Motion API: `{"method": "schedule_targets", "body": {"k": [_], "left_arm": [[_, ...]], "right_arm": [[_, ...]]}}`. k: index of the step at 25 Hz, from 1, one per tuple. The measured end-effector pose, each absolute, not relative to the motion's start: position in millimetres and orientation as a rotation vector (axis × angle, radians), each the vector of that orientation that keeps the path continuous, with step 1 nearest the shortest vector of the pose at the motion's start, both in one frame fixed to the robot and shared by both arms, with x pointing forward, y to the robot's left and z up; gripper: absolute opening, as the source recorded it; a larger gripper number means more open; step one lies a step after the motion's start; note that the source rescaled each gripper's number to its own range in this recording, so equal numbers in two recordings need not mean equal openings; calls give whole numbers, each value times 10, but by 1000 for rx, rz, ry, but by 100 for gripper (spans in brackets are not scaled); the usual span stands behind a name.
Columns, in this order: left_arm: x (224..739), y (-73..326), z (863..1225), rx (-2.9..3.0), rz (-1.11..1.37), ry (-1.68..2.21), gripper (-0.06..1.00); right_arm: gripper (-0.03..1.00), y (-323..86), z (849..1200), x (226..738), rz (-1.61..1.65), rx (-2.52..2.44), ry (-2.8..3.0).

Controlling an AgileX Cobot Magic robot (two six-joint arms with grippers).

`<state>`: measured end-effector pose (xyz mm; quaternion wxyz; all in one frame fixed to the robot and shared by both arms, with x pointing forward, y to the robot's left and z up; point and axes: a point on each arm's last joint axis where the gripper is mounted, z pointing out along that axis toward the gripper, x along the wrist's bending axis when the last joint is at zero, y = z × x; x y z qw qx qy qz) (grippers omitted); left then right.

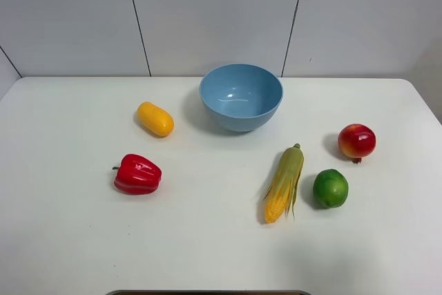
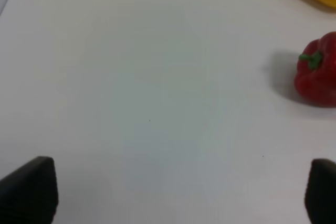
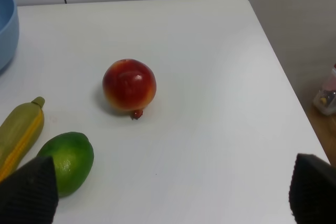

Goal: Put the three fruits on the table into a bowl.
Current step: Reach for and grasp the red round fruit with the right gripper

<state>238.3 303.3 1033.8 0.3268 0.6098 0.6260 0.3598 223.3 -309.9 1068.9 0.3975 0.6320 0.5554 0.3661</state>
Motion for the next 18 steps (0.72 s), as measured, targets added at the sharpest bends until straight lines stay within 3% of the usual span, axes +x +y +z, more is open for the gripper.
{"method": "schedule_targets", "body": {"k": [18], "left_arm": [[2383,3033,10338,1598,942,1640,82]], "right_arm": [[62,-3109,10690,2232,915,1598,1402]]}}
